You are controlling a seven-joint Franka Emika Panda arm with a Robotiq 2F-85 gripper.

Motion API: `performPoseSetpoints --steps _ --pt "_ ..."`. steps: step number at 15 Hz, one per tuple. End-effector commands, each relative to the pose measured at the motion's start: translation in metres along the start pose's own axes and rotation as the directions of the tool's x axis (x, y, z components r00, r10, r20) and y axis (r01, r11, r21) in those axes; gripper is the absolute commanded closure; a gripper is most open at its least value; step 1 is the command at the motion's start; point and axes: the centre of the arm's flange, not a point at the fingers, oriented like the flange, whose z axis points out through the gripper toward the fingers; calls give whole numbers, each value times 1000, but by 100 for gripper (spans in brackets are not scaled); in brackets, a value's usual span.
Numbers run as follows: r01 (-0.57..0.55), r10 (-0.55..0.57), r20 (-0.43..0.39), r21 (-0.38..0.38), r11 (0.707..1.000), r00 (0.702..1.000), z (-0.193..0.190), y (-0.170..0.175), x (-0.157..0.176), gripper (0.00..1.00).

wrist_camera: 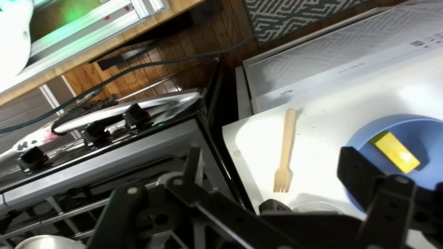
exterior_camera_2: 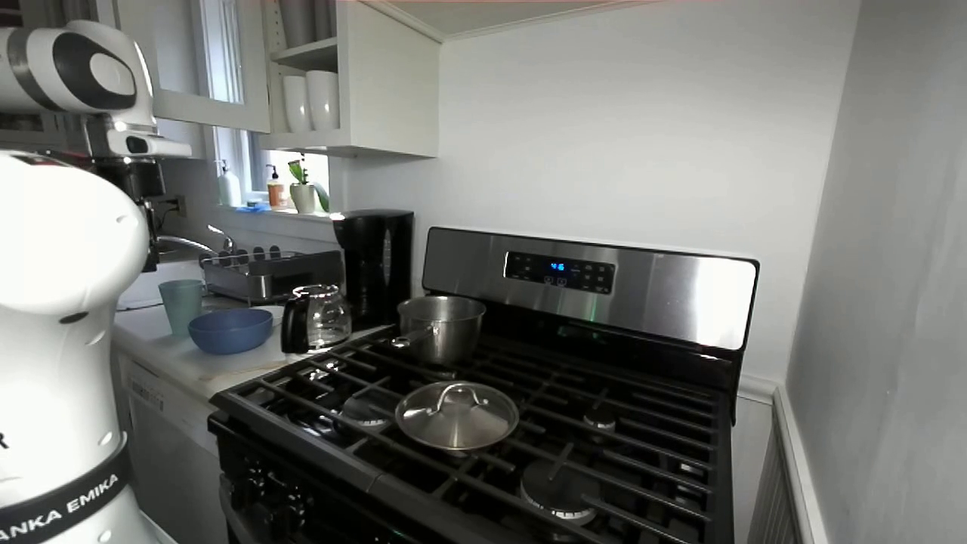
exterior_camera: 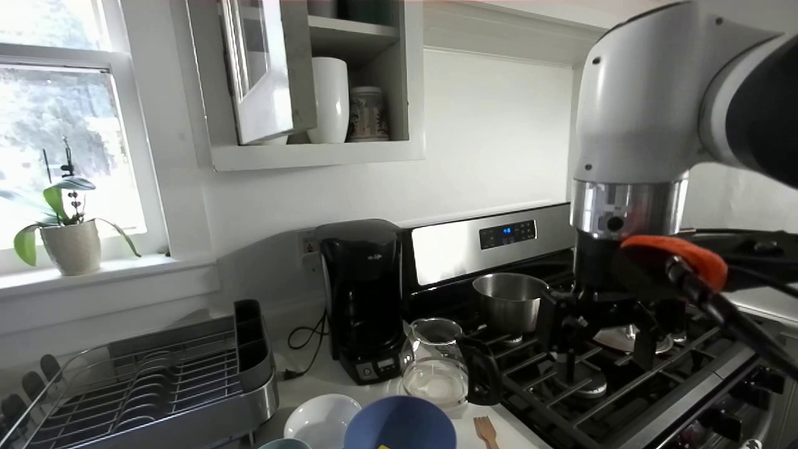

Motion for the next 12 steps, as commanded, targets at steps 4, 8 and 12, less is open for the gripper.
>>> performPoseSetpoints --steps 4,8,12 --pt "-73 73 7 -5 997 997 86 -35 -22 0" --pt "-46 47 2 -41 998 999 91 -18 -30 0" --pt "-50 51 21 -53 997 998 96 -17 -28 0"
